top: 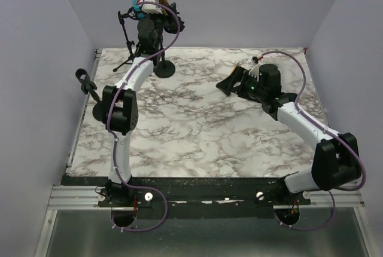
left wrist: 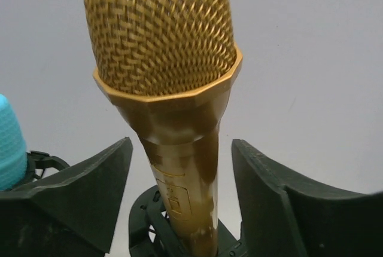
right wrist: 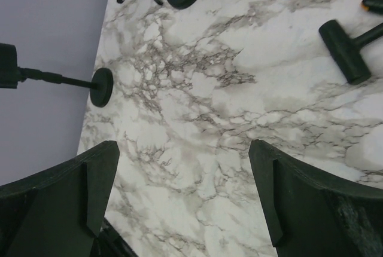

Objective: Remove the microphone from the stand

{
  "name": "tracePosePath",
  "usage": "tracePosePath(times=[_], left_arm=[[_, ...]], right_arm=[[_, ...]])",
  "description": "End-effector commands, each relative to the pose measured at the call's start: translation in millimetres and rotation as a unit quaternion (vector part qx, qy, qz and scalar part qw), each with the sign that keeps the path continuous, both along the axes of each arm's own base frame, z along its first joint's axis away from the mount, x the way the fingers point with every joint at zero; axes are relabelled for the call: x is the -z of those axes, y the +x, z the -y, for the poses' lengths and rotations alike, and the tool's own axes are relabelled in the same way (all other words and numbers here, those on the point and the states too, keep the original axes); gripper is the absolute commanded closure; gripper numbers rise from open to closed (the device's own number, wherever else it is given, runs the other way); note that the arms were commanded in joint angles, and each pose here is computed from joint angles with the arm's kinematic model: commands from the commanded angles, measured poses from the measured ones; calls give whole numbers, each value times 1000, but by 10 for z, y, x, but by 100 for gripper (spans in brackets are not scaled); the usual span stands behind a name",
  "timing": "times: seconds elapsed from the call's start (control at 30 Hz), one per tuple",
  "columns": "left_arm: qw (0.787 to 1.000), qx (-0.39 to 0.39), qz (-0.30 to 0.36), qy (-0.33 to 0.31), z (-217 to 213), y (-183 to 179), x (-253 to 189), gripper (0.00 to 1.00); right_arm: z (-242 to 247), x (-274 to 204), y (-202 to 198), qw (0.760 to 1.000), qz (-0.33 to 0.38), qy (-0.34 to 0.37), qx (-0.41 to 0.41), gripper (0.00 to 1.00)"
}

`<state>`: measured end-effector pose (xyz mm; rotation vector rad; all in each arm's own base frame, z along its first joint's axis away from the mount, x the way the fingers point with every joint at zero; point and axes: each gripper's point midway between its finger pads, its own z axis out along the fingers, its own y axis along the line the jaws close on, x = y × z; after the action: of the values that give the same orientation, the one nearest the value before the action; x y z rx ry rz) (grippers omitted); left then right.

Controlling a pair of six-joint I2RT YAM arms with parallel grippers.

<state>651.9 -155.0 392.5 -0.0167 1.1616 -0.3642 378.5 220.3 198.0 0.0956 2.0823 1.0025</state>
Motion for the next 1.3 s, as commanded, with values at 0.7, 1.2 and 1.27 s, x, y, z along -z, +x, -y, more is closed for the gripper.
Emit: tracePosePath(times=[0.7, 1.2, 1.27], left_arm=[[988, -4, 157, -1, -125, -535, -1674, 89], [958, 251, -130, -42, 404, -1972, -1070, 100], [925, 331, -176, -52, 610, -2241, -859, 100]], right_arm=[[319, -334, -38, 996, 54, -58, 39, 0], [311, -411, -510, 996, 10, -86, -35, 0], [238, -502, -598, 997, 13, -60, -52, 0]])
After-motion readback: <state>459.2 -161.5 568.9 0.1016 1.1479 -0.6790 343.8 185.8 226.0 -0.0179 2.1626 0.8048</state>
